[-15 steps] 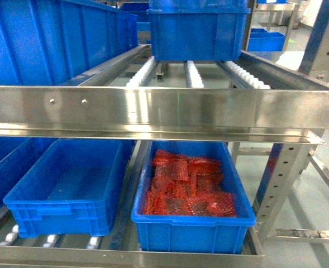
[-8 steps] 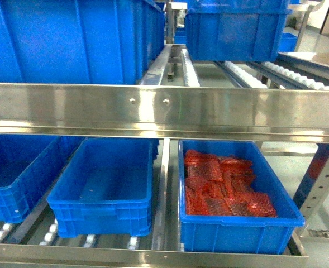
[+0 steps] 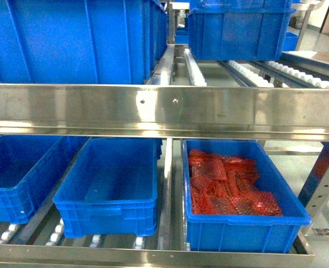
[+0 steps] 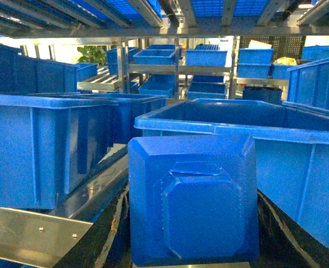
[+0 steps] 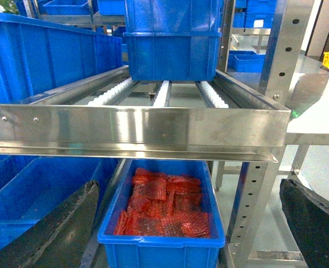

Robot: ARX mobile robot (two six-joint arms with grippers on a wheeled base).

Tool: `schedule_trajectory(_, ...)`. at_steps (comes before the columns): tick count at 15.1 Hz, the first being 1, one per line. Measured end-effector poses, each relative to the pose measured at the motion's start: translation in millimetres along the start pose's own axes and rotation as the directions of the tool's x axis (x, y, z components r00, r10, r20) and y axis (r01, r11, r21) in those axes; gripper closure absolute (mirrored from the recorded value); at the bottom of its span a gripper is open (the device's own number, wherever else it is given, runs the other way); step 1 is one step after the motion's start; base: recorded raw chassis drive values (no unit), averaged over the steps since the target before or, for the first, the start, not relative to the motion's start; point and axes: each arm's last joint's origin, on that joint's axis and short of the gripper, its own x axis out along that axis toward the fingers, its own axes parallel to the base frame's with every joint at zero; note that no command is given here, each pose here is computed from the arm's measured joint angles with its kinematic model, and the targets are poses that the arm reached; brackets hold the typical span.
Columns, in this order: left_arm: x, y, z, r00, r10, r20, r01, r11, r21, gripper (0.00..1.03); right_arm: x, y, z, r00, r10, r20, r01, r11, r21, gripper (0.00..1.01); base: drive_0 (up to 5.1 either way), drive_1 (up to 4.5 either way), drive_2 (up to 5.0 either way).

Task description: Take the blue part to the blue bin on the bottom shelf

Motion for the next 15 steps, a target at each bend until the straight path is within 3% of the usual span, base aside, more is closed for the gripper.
schedule_trajectory(15, 0.0, 0.0, 0.0, 1.0, 0.0, 0.0, 0.0, 1.0, 0.0, 0.58, 0.0, 0.0, 0.0, 1.0, 0.0, 0.0, 0.0, 1.0, 0.0, 0.03, 0.0, 0.0, 0.0)
